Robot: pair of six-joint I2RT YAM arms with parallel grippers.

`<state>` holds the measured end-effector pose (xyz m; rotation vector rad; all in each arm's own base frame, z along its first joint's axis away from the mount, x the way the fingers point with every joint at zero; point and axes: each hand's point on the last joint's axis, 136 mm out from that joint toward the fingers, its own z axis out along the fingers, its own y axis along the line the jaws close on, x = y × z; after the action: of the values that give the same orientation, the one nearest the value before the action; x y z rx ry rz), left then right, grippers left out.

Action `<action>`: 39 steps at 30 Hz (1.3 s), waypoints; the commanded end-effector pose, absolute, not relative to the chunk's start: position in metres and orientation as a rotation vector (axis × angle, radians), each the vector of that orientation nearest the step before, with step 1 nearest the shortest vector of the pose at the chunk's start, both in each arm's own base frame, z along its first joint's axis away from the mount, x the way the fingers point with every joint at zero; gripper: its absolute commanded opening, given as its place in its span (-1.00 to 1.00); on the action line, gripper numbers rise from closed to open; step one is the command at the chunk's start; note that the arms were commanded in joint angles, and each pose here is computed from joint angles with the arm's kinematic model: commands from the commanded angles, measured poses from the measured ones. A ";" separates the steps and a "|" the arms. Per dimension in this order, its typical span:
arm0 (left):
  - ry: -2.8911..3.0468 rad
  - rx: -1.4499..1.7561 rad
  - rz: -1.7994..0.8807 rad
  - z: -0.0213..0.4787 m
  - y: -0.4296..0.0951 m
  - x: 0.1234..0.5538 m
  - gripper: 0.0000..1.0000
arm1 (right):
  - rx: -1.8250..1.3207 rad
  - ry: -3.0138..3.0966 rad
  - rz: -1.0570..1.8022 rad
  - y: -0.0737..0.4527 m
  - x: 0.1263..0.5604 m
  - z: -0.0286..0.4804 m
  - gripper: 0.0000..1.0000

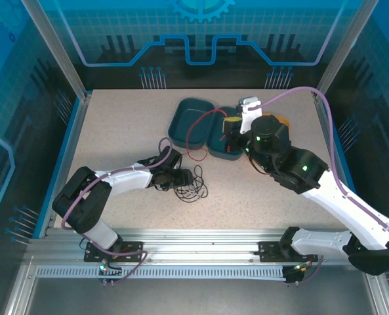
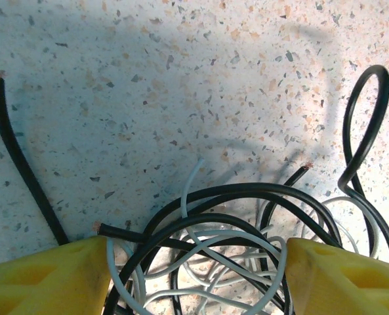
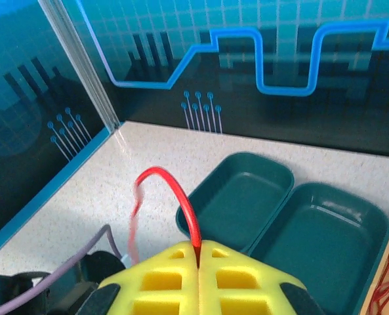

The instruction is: Untangle the cables

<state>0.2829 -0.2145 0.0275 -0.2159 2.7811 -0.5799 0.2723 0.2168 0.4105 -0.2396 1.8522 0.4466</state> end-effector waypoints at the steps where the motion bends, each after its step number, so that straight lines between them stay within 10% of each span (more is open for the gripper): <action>1: 2.805 -0.234 -0.608 0.028 -0.213 0.273 0.41 | -0.249 1.804 0.386 0.200 0.263 0.436 -1.00; 15: 2.681 -0.177 -0.713 0.088 -0.218 0.277 0.98 | -0.023 1.809 0.061 0.111 0.275 0.454 -1.00; 39: 2.427 -0.164 -0.626 0.166 -0.188 0.299 0.98 | 0.233 1.832 -0.263 -0.010 0.335 0.425 -1.00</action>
<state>0.2954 -0.1955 0.1504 -0.1874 2.4738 -0.6547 0.3251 -0.0072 0.4216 0.2373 1.8592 -0.2690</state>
